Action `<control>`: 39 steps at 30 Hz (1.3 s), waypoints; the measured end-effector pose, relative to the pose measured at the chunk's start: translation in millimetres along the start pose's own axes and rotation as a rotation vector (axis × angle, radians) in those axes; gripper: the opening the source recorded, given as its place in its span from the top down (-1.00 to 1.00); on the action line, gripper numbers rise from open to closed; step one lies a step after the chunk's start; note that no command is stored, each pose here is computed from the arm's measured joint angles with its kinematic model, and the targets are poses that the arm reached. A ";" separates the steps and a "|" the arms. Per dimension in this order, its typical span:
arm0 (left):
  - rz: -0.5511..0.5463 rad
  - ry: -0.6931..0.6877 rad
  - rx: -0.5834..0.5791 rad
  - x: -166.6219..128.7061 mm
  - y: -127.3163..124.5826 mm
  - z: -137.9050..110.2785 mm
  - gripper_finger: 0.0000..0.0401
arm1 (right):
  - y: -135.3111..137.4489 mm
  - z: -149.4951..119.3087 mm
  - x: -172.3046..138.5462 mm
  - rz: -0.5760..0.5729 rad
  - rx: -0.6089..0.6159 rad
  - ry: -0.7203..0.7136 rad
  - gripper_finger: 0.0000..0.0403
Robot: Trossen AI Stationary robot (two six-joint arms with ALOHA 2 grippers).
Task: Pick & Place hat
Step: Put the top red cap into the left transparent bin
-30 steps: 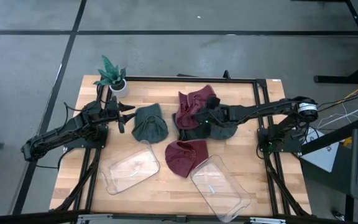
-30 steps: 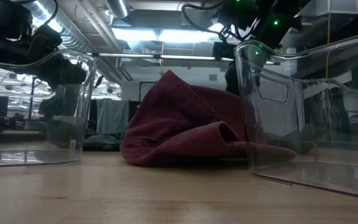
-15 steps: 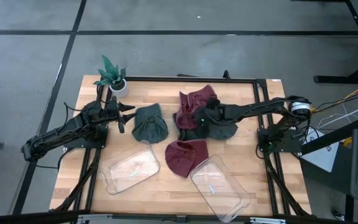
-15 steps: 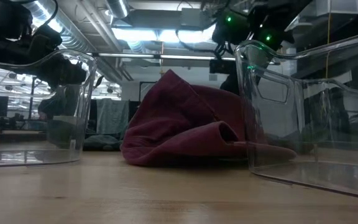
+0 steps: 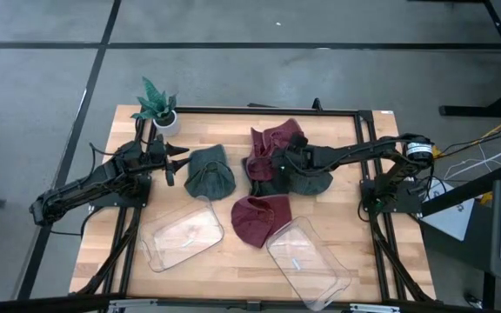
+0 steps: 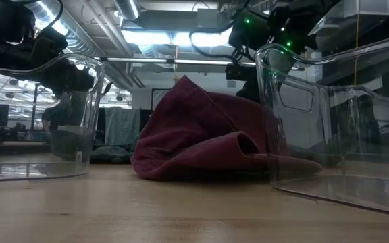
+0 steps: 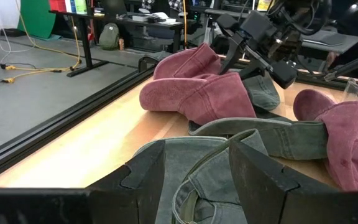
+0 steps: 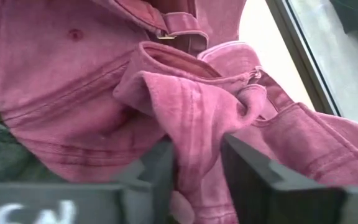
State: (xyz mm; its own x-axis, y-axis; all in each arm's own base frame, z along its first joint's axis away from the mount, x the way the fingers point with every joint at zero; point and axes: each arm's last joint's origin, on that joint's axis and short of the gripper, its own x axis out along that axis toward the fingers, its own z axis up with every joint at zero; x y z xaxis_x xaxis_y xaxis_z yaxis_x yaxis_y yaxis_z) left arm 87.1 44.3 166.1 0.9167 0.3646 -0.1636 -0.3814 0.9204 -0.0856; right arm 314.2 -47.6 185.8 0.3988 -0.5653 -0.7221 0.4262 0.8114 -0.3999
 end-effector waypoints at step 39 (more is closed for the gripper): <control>0.000 0.000 0.000 0.0 0.0 -0.1 0.14 | -119.1 113.5 -64.2 1.386 0.578 -0.076 0.95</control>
State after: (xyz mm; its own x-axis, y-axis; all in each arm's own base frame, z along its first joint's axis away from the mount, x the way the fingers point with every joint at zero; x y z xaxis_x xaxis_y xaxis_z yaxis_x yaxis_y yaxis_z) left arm 87.2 44.4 166.1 0.9166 0.3646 -0.1638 -0.3814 0.9204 -0.0856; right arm 330.1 -124.8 343.8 0.7753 0.5595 -0.2932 -0.0684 0.5359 0.8415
